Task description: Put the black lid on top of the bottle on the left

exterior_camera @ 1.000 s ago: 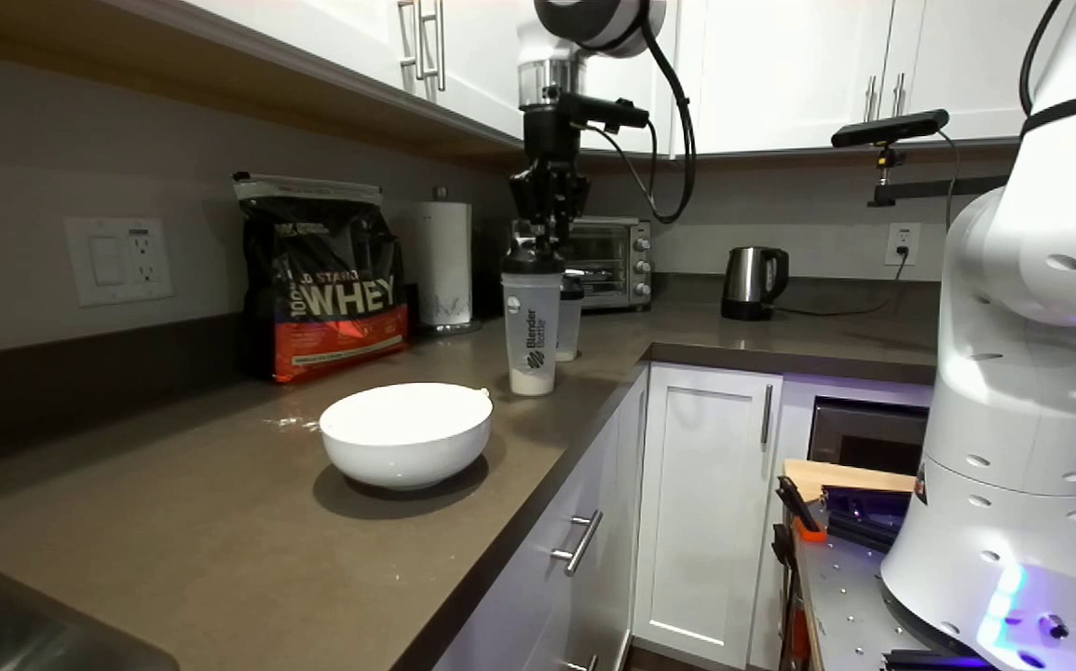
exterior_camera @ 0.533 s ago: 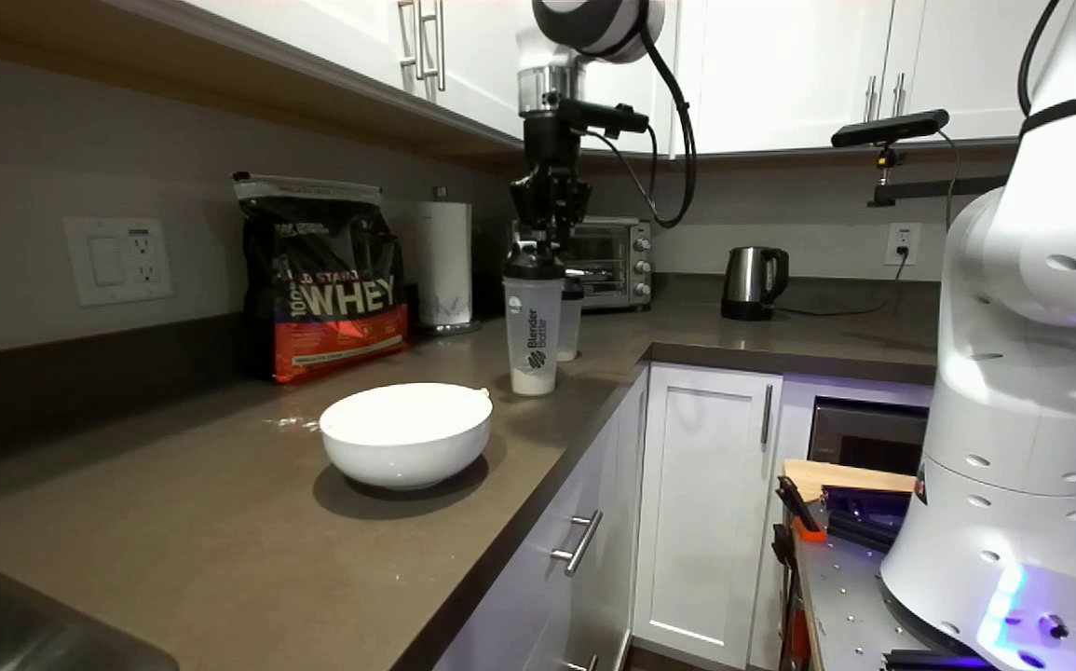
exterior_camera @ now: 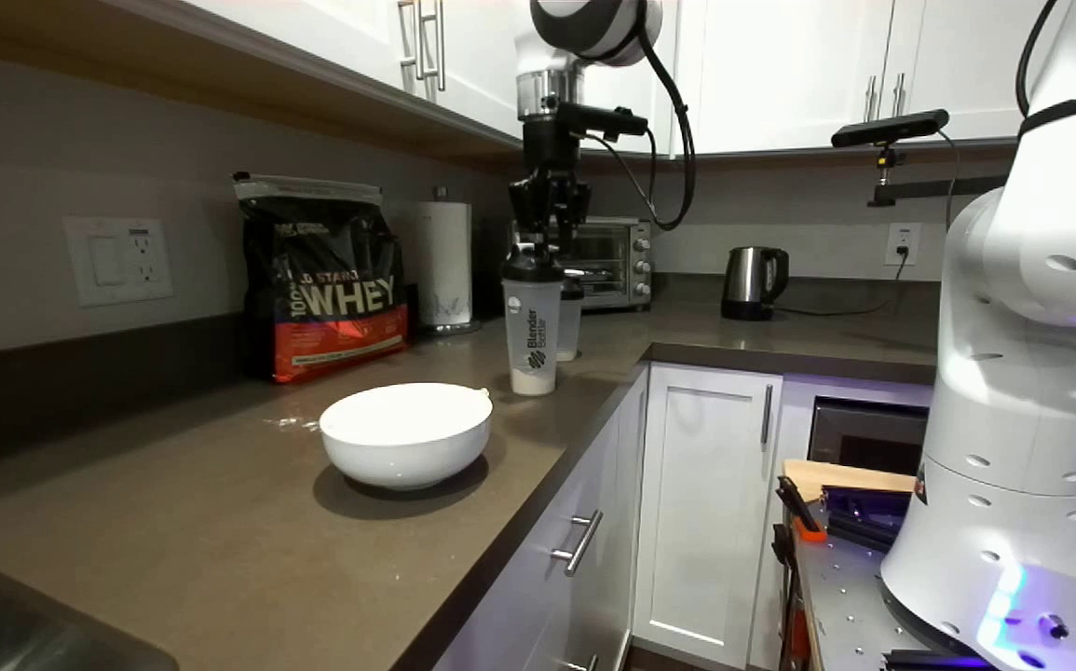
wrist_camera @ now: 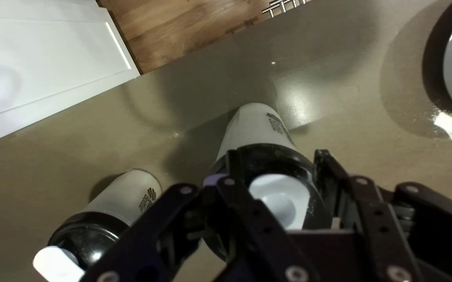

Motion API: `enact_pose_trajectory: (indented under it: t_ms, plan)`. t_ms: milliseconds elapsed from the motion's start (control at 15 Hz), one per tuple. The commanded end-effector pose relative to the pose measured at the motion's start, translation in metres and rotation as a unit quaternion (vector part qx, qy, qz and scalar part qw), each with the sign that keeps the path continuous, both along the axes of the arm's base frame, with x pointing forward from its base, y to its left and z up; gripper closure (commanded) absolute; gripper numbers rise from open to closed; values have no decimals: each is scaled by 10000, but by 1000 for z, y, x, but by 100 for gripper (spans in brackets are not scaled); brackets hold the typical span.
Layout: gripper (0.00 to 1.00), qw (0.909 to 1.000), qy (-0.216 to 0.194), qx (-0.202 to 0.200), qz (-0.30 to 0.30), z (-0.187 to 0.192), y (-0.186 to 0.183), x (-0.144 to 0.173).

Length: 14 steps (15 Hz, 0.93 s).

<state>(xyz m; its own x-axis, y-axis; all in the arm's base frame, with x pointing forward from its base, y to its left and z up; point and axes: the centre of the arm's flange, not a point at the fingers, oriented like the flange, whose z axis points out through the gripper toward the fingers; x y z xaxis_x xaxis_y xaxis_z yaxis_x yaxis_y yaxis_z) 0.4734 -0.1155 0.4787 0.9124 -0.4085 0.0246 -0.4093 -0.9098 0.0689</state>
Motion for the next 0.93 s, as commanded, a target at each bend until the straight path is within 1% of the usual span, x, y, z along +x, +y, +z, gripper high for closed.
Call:
enact_pose_trajectory:
  t_ms: [0, 133, 267, 667, 867]
  plan:
    - [18, 10000, 8, 34, 27, 6, 2, 0]
    - [5, 10000, -17, 14, 40, 11, 4, -1]
    - [0, 10000, -66, 20, 72, 16, 8, -2]
    - [0, 9993, -229, 90, 270, 38, 23, -10]
    - [0, 9987, -221, 239, 401, 45, 35, -14]
